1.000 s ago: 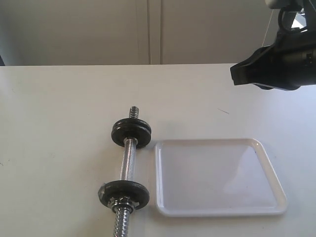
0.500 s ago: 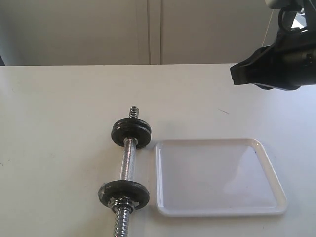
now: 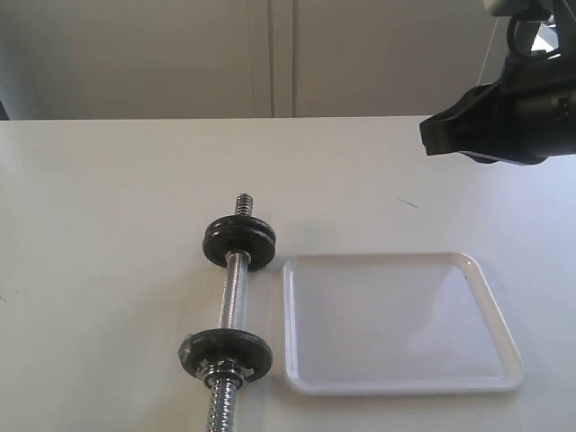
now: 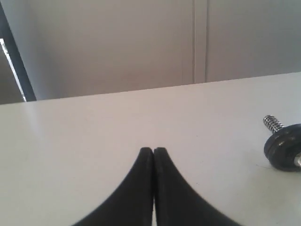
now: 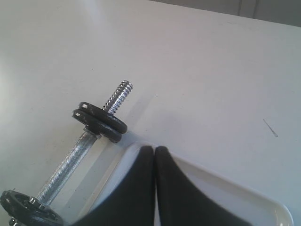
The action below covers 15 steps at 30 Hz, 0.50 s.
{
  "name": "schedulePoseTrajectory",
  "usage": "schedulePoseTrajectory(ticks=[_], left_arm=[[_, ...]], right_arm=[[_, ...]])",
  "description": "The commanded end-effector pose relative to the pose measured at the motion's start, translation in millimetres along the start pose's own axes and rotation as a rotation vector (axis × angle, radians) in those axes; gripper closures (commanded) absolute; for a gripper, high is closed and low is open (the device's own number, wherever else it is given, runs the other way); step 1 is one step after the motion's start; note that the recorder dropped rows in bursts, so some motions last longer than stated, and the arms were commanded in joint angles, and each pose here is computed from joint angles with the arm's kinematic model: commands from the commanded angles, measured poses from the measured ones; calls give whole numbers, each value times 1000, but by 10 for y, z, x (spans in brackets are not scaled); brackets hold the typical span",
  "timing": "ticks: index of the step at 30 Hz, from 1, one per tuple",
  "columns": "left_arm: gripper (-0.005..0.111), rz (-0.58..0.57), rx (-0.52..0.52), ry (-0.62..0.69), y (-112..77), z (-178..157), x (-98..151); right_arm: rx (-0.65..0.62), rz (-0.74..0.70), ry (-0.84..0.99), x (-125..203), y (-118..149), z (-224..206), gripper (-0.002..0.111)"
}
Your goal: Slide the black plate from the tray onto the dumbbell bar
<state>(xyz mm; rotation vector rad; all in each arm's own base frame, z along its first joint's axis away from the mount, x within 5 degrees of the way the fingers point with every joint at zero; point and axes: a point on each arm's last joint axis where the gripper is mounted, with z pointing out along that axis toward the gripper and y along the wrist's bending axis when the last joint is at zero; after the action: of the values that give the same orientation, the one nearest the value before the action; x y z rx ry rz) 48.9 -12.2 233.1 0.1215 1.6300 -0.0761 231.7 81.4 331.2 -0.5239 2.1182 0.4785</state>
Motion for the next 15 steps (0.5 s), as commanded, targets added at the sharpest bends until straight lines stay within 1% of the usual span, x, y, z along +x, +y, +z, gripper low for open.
schedulePoseTrajectory(ticks=[1,4,7,9,11,15], left_arm=[[107,-213,-7,-65,5,-5,-28],[107,-360,18,-88,-9,-7,-51],[107,-440,55,-55,-43,3,-2],[107,-445,45,-34,-37,29,89],[107,-408,20,-28,-16,53,173],[107,-366,-62,-45,61,101,367]], right_arm=[[1,-3,0,8,0,3,108],[1,-3,0,8,0,3,108],[1,-3,0,8,0,3,108],[1,-3,0,9,0,3,108],[2,-3,-1,8,-1,3,108],[2,-3,-1,8,-1,3,108]])
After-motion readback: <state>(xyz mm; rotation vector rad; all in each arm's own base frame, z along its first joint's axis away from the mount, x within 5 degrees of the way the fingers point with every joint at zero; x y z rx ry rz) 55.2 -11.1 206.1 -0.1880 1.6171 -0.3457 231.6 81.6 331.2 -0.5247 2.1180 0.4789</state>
